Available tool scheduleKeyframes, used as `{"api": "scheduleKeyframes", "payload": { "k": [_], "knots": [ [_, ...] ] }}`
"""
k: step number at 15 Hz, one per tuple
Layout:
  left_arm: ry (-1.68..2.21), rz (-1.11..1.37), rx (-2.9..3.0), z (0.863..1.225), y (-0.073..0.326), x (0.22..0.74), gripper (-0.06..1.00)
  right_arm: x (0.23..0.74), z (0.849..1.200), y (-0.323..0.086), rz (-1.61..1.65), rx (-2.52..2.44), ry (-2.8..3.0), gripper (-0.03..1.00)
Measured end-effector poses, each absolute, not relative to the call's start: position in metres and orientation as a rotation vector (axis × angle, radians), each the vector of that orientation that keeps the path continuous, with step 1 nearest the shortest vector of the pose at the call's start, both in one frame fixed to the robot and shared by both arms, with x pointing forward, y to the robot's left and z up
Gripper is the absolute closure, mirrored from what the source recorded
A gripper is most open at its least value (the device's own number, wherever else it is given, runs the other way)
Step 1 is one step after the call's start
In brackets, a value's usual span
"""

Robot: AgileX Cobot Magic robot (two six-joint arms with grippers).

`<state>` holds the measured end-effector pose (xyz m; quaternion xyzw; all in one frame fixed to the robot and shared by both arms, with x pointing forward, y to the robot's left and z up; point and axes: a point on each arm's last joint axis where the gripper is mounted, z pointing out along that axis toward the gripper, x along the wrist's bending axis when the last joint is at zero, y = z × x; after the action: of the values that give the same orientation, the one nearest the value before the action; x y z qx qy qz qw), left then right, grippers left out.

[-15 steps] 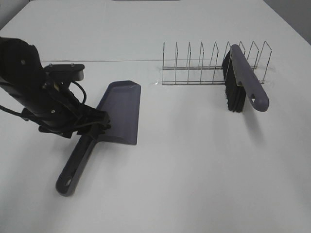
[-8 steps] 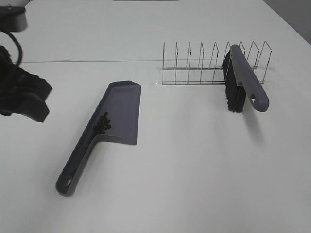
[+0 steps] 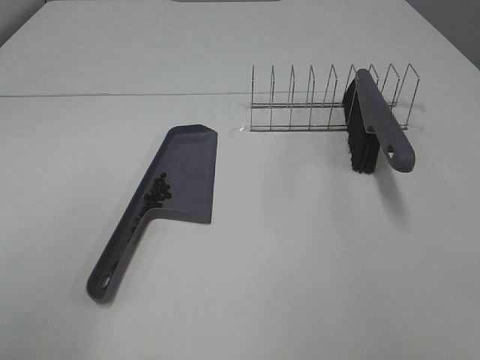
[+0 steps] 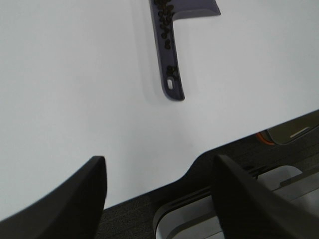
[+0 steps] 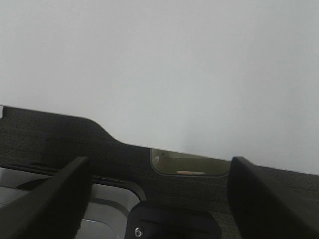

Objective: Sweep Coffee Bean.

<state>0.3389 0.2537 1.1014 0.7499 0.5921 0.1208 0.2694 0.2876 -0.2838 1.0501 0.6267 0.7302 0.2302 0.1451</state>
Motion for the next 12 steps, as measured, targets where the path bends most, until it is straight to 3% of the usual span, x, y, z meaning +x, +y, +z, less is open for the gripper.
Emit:
{"api": "scheduleKeyframes", "payload": {
  "k": [6,12],
  "knots": [
    [1.375,0.467,1.997,1.093,0.284,0.270,0.35,0.272,1.056,-0.290,0.788,1.678,1.982,0.25],
    [1.187,0.414,2.031,1.070,0.279,0.255,0.35,0.267,1.054,-0.290,0.864,1.490,1.972,0.25]
  ]
}}
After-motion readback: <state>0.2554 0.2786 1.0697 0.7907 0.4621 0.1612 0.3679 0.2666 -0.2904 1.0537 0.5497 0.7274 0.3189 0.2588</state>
